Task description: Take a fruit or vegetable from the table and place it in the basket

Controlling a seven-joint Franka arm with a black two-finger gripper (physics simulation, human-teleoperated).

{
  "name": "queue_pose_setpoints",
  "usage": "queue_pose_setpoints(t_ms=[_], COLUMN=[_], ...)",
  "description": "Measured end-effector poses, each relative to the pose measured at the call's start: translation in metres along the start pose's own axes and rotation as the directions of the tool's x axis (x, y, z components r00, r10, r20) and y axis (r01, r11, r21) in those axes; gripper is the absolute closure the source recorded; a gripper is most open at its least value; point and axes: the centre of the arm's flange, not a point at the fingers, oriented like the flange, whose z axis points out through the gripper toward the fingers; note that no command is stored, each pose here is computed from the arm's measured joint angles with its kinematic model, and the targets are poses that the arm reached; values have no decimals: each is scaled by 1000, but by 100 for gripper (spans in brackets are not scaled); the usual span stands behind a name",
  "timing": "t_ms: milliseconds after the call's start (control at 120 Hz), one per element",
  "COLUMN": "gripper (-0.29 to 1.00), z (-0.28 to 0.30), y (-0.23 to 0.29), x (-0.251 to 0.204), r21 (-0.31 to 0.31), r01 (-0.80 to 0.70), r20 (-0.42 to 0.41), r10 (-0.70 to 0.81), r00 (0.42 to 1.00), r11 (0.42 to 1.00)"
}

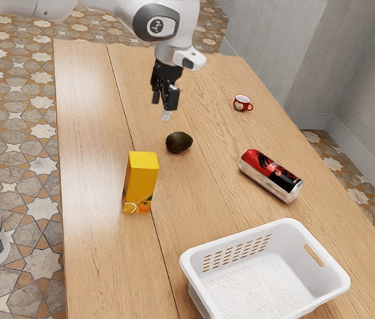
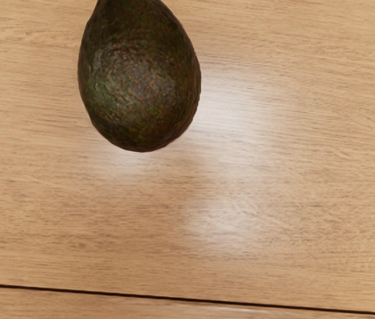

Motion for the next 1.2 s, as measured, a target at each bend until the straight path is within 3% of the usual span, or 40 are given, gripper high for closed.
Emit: queue_pose_setpoints(t_ms=[200,533,1200], gripper=[0,0,0], z=[37,45,98], y=[-40,-28,-62], x=[21,51,63], r21=[-1,-10,-86], r01=[-82,-255,-38], r20=[35,-44,-23], r10=[82,255,36], r00=[996,966,999], r11=[997,967,996])
